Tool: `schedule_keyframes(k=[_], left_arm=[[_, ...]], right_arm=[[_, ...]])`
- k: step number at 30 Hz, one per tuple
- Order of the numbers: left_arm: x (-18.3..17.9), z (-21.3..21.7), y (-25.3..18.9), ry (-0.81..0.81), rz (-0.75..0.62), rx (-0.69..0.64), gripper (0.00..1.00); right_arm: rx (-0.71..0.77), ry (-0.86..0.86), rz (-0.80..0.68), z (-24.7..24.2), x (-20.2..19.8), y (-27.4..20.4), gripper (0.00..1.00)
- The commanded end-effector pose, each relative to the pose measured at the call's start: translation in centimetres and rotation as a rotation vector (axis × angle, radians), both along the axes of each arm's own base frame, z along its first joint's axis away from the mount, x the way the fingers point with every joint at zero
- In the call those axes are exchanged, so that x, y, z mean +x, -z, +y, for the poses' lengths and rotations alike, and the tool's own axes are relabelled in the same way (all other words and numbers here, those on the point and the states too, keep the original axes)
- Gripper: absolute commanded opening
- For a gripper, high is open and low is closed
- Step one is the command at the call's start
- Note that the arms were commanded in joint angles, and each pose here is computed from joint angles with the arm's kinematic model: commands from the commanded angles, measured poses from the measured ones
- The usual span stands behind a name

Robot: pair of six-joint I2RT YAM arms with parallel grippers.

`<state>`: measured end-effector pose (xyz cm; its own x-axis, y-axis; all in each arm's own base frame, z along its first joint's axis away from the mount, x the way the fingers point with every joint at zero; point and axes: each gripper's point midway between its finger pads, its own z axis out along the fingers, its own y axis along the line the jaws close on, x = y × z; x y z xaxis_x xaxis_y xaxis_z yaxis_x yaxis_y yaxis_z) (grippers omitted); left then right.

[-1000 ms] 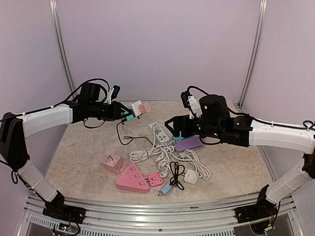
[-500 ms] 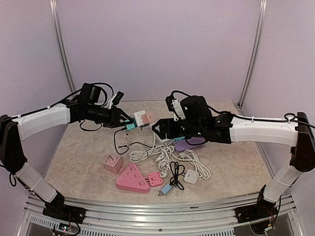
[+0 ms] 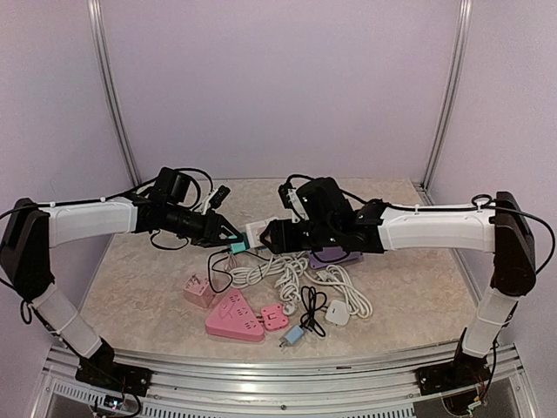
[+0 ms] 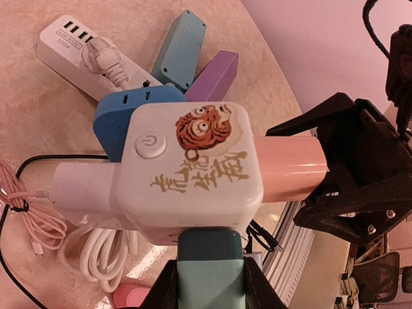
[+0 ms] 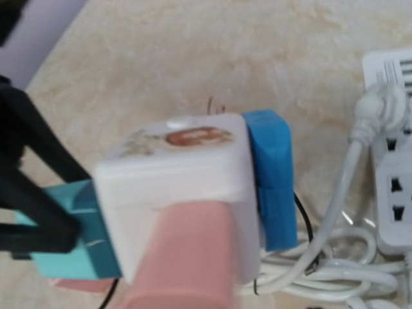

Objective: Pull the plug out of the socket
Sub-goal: Remove the plug from the socket.

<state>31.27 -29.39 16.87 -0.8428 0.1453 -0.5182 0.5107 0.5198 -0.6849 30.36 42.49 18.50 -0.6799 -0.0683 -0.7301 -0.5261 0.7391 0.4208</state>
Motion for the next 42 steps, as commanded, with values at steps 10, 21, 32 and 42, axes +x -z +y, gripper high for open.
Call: schedule_keyframes(k=[10,21,32,42], left_arm=[[0.01,-0.95,-1.92,0.042,-0.057,-0.068,0.00],[-0.21,-1.15,-1.77,0.053,-0.053,-0.067,0.00],[-0.37,-1.33,-1.71,0.062,-0.057,-0.059,0.00],[-0.56,-1.44,-1.86,0.080,-0.065,-0.066,0.00]], right_arm=[[-0.026,0.011,0.009,0.24,0.25,0.42,0.50],[-0.018,0.012,-0.004,0.53,0.53,0.07,0.42],[-0.023,0.008,-0.007,0.83,0.69,0.18,0.23],[-0.030,0.013,-0.012,0.63,0.74,0.27,0.00]])
